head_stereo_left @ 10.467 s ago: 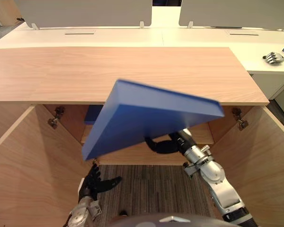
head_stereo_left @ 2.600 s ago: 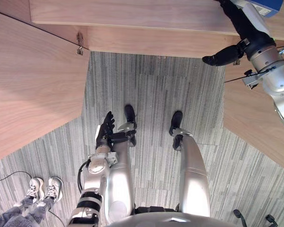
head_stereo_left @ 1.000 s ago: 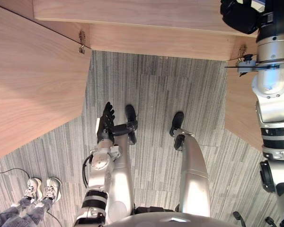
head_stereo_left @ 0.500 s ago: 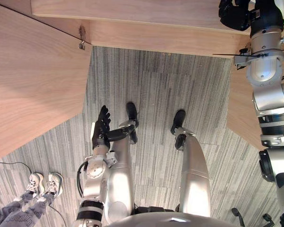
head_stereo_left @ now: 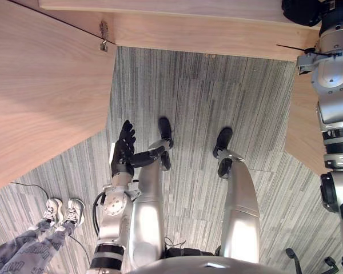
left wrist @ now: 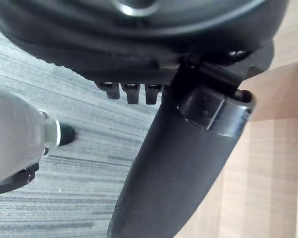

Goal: Walk over to the cabinet, pick up the folder, carry it to the office cabinet, place the folder inside the office cabinet, then close the office cabinet door

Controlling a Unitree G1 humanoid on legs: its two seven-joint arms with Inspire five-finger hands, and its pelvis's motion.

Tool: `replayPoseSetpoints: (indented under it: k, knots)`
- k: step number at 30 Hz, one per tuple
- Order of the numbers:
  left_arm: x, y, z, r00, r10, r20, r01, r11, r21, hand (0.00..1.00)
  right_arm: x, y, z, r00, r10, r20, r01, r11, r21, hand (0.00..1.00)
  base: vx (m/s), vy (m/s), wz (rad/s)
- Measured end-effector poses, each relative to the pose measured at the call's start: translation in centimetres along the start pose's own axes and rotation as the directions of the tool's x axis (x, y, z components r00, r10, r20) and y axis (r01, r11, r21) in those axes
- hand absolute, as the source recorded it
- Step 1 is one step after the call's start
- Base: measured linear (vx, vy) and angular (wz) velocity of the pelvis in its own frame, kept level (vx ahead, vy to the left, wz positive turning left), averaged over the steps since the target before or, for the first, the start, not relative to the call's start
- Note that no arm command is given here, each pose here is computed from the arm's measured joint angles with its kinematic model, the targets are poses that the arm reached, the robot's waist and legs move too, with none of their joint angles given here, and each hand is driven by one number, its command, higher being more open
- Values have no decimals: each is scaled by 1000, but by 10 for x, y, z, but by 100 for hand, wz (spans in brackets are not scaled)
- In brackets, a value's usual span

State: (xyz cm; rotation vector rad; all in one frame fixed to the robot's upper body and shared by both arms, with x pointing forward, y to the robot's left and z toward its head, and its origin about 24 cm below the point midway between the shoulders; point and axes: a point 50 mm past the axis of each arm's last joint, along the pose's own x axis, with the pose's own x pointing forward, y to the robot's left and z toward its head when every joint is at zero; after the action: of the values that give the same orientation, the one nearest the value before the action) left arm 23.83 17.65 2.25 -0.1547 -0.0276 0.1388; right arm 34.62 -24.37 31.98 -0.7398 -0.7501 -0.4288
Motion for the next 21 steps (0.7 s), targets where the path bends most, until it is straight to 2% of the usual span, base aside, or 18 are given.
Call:
replayPoseSetpoints:
  k: [8, 13, 21]
  knots:
    - [-1, -1, 7, 1000, -6, 28, 6, 1000, -12, 100, 9, -7, 2, 1000, -29, 5, 29, 1000, 8, 0, -23, -4, 1]
    - [-3, -5, 10, 999, -19, 40, 21, 999, -44, 100, 32, -31, 0, 990, -129, -60, 132, 990, 56, 0, -31, -17, 4]
    - [-10, -4, -6, 999, -14, -31, 13, 999, -40, 100, 43, -33, 3, 980, -139, -139, 167, 962, 217, 0, -24, -4, -4]
